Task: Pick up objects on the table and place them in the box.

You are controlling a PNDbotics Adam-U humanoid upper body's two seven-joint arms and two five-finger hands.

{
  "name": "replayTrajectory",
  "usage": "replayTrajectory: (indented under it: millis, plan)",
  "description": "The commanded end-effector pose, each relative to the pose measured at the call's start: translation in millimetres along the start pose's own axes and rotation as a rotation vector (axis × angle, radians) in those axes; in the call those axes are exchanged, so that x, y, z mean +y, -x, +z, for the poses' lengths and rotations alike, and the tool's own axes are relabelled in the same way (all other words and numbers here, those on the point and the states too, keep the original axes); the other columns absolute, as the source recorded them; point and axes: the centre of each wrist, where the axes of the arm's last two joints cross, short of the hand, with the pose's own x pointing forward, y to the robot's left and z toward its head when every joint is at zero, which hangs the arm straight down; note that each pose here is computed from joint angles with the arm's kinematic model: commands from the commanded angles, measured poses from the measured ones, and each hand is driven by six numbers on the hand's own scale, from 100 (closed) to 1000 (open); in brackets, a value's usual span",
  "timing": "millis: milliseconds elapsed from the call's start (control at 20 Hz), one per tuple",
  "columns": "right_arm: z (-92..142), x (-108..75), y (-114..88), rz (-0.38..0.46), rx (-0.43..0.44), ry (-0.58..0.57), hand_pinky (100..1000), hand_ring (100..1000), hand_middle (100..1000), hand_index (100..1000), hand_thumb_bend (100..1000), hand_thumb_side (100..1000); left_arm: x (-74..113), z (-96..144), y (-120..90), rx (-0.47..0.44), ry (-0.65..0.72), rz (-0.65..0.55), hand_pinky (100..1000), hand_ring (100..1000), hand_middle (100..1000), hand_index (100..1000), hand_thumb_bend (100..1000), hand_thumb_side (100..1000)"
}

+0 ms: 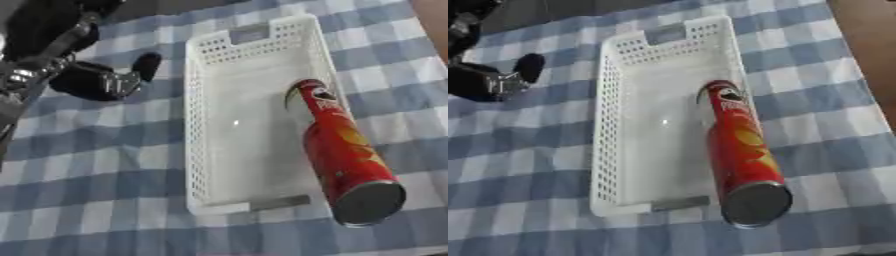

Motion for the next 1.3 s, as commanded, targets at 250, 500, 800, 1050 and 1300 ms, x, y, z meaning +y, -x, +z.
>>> replayTrajectory:
  millis: [250,500,800,1050,1300]
  plan:
    - [-8,-17.5,-1,0.064,-0.026,0.004,356,540,656,814,100,1000,-17.6,44,-11,0.224,-0.282,0.063,865,906,997,1000,100,824]
    - [-7,-24.8,-1,0.098,-0.025,0.029,364,550,656,809,100,1000,-34.5,74,-24,0.379,-0.448,0.099,826,877,977,1000,100,846]
    - [-7,-29.2,0,0.132,-0.027,0.032,376,569,663,806,100,1000,-57.0,91,-43,0.465,-0.565,0.119,802,859,967,1000,100,871]
    - [-5,-34.0,0,0.158,-0.022,0.061,402,610,677,807,100,1000,-64.7,94,-50,0.476,-0.593,0.107,799,856,964,1000,100,874]
    - [-2,-35.2,0,0.172,-0.013,0.082,417,630,696,808,100,1000,-66.3,94,-51,0.480,-0.582,0.094,791,850,959,1000,100,872]
